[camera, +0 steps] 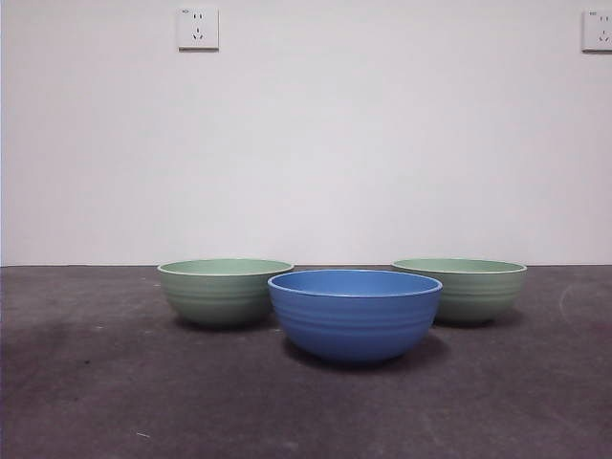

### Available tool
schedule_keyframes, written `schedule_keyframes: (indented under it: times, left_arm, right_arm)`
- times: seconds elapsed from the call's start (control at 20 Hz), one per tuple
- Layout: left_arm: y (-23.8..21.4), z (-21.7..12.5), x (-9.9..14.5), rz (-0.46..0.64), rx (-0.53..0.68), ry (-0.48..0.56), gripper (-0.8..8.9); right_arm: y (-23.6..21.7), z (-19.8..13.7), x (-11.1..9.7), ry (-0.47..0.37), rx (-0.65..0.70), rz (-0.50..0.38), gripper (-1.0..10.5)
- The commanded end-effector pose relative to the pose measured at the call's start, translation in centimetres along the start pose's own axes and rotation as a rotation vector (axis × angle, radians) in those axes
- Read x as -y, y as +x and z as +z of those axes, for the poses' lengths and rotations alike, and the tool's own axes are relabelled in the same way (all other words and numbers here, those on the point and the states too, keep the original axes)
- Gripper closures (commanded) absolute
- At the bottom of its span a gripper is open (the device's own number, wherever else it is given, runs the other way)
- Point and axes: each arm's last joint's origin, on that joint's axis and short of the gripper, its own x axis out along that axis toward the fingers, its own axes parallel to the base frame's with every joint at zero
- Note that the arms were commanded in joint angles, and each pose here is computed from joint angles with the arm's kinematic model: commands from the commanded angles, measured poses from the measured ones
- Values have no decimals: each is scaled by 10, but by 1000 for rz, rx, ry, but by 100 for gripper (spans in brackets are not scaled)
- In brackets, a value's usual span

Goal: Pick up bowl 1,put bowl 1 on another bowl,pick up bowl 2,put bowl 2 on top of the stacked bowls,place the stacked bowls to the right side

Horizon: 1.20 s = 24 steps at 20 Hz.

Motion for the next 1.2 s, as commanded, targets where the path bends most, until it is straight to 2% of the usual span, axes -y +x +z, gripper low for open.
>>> schedule_keyframes:
  times: [0.05,0.7,0.95,1.2]
  left_arm:
    - [-1,1,1,-5,4,0,273]
    - [-3,9,3,-3,14,-11,274]
    - [-2,9,1,-4,6,-18,274]
    - [-2,9,1,-4,6,-18,274]
  right_arm:
    - [0,1,0,19,5,-1,402]
    - [15,15,9,98,11,-11,403]
    - [38,32,25,136,24,-101,405]
    - [77,50,50,183,10,-181,406]
